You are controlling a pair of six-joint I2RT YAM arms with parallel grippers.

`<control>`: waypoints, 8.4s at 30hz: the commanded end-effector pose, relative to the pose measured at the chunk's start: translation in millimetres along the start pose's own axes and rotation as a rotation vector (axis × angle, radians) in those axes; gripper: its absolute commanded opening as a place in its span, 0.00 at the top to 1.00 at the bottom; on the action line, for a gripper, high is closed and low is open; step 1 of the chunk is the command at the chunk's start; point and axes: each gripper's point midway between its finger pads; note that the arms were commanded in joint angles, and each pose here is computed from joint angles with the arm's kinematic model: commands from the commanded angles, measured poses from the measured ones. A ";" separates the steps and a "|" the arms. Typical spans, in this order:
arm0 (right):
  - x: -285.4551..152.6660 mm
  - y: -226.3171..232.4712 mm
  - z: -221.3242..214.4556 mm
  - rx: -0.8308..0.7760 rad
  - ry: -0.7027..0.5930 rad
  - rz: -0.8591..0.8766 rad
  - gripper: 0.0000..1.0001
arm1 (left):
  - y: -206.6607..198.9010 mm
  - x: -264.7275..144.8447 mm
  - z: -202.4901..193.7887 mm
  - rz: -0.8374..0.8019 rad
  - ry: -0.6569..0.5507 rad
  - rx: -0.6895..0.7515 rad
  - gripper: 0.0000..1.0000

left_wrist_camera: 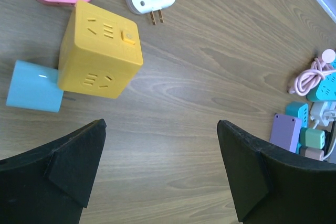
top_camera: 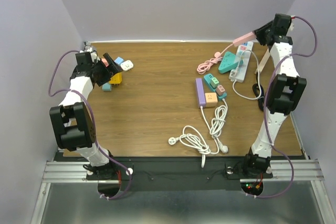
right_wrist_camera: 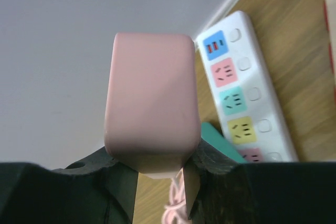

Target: Pull the plug off the socket

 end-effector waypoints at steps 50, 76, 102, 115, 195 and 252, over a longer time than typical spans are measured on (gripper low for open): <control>-228.1 -2.4 -251.8 -0.700 0.557 0.072 0.02 | -207.8 49.0 -183.2 -0.215 0.263 0.312 0.01; -216.0 -0.2 -379.3 -0.699 0.771 0.294 0.11 | -120.7 -9.1 -228.4 -0.102 0.267 0.286 0.01; -308.2 97.9 -413.7 -0.509 0.917 0.377 0.13 | -46.0 -58.4 -140.8 0.014 0.012 0.142 0.01; -409.5 41.0 -508.6 -0.679 1.288 0.437 1.00 | -37.4 -68.3 -122.1 0.033 -0.022 0.152 0.01; -244.5 134.5 -498.9 -0.624 0.883 0.140 0.32 | -43.8 14.6 -225.0 -0.145 0.304 0.193 1.00; -346.5 177.9 -464.8 -0.783 1.008 0.659 1.00 | -112.5 -98.3 -152.6 -0.470 0.104 0.081 0.01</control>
Point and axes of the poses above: each gripper's point midway between its finger pads, its own x axis out along the fingers, its own y axis along the line the jaws close on, z = x × y, and after that the axes turned 11 degrees about -x, right-handed
